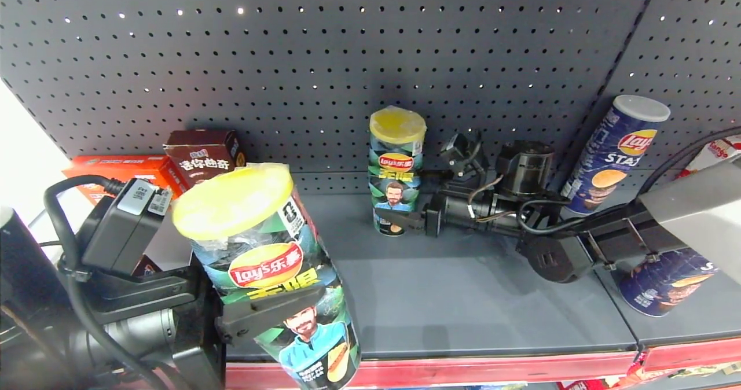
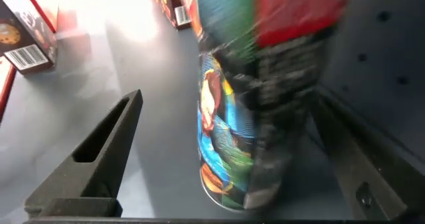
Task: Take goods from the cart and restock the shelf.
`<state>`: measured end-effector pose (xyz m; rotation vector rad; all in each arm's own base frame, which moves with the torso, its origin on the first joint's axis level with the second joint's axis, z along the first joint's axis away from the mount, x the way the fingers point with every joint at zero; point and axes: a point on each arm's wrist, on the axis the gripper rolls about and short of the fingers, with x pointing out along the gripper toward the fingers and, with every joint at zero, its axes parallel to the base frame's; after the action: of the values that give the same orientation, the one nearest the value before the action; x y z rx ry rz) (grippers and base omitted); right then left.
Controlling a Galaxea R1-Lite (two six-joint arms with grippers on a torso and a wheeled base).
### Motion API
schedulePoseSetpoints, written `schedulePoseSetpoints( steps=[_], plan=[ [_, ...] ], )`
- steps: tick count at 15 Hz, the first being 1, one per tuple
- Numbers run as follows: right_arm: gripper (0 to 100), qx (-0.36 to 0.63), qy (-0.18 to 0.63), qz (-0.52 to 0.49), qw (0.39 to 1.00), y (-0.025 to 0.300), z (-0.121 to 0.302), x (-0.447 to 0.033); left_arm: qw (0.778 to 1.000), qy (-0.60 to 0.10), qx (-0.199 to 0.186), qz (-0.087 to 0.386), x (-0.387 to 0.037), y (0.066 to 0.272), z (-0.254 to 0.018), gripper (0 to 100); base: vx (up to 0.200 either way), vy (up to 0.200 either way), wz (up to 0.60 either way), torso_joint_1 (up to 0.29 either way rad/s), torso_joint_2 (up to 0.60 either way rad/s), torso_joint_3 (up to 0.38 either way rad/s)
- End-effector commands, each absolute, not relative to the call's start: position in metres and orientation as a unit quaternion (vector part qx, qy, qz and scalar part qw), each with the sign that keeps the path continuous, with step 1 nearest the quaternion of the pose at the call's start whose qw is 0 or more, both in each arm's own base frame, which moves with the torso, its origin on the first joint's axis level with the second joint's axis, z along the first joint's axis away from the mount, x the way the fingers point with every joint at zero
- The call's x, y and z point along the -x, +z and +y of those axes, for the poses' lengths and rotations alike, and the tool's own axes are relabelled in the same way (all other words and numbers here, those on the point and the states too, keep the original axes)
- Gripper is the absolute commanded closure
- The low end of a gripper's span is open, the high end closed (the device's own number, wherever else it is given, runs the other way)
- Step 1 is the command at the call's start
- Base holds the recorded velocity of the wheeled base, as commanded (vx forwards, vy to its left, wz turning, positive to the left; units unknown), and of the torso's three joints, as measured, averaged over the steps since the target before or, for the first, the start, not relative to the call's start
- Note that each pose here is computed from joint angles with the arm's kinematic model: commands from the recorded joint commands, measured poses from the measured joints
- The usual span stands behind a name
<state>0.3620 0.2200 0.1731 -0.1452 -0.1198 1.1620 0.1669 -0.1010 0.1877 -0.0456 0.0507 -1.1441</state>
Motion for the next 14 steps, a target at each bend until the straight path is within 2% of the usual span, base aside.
schedulePoseSetpoints(
  steps=[1,4,5,11,14],
  plan=[
    [0,0.068,0.552,-0.049,0.83,0.161,0.228,-0.369,0.84,-0.541,0.022,0.025,-0.167,0.187,-0.101,100,0.0,0.0,0.0,0.0,0.0,0.0],
    [0,0.07,0.551,-0.058,0.829,0.156,0.233,-0.376,0.84,-0.541,0.022,0.028,-0.167,0.186,-0.101,100,0.0,0.0,0.0,0.0,0.0,0.0],
    [100,0.069,0.551,-0.055,0.83,0.155,0.233,-0.375,0.84,-0.541,0.022,0.029,-0.167,0.186,-0.101,100,0.0,0.0,0.0,0.0,0.0,0.0],
    [100,0.07,0.549,-0.057,0.831,0.157,0.231,-0.376,0.841,-0.54,0.023,0.032,-0.165,0.184,-0.1,100,0.0,0.0,0.0,0.0,0.0,0.0],
    [100,0.071,0.548,-0.075,0.83,0.174,0.227,-0.368,0.841,-0.54,0.022,0.029,-0.163,0.185,-0.099,100,0.0,0.0,0.0,0.0,0.0,0.0]
  ],
)
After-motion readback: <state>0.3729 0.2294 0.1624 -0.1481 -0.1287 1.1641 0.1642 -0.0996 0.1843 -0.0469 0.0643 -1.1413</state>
